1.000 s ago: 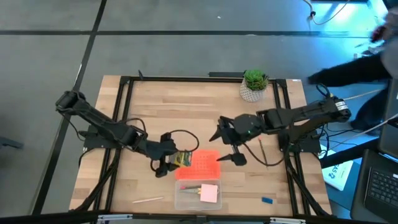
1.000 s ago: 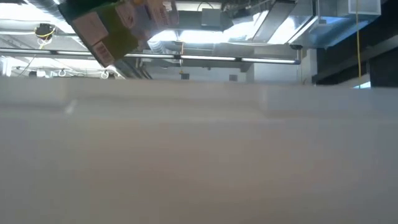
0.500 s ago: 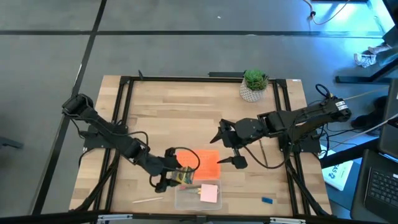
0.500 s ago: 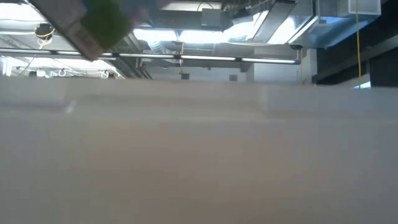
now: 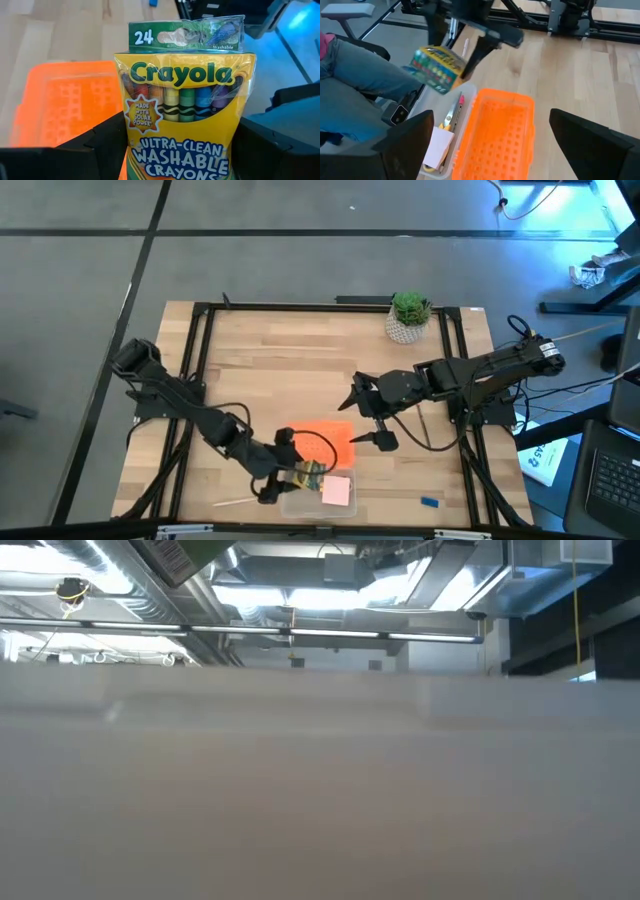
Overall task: Pack school essentials
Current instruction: Put the yellow crayon box into the supply box
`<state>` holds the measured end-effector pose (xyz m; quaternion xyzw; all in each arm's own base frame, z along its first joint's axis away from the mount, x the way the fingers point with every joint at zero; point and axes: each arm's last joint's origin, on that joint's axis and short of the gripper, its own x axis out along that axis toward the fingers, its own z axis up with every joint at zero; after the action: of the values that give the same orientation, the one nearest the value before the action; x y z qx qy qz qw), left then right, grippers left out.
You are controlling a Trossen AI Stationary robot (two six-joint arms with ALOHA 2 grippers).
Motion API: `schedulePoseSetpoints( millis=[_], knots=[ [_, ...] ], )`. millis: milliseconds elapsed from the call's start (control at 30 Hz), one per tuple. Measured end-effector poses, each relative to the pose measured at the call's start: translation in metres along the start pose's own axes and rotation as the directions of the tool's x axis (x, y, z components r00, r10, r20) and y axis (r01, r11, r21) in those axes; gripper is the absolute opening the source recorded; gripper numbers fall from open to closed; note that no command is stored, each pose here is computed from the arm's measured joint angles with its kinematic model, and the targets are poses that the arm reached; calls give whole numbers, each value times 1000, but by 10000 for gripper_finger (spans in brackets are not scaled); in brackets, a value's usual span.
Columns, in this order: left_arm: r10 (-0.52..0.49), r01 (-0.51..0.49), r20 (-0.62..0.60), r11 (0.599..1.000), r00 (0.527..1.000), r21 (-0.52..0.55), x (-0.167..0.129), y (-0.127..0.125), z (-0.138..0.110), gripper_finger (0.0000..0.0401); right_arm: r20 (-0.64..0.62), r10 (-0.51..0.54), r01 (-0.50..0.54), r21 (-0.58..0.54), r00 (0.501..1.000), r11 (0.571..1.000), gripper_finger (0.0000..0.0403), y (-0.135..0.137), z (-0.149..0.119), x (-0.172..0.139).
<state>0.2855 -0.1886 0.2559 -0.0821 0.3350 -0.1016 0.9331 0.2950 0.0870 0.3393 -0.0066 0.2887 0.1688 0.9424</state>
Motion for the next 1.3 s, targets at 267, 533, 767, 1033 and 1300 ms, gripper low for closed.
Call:
schedulePoseSetpoints(
  millis=[267,533,767,1033,1300],
  knots=[
    [16,-17,-77,1000,997,-18,35,-16,-6,288,-36,-1,1,3,999,1000,398,0,-4,0],
    [52,-57,-119,998,992,-32,55,-15,-16,288,-49,-1,1,3,999,1000,398,0,-5,0],
    [67,-73,-141,997,988,-36,62,-19,-25,288,-48,-1,2,5,999,1000,398,0,-5,0],
    [87,-94,-130,994,988,-48,63,-21,-28,288,-44,-2,2,5,999,1000,398,0,-4,0],
    [126,-129,-137,992,982,-13,70,-29,-41,288,-43,-2,2,5,999,1000,398,0,-4,0]
  ],
)
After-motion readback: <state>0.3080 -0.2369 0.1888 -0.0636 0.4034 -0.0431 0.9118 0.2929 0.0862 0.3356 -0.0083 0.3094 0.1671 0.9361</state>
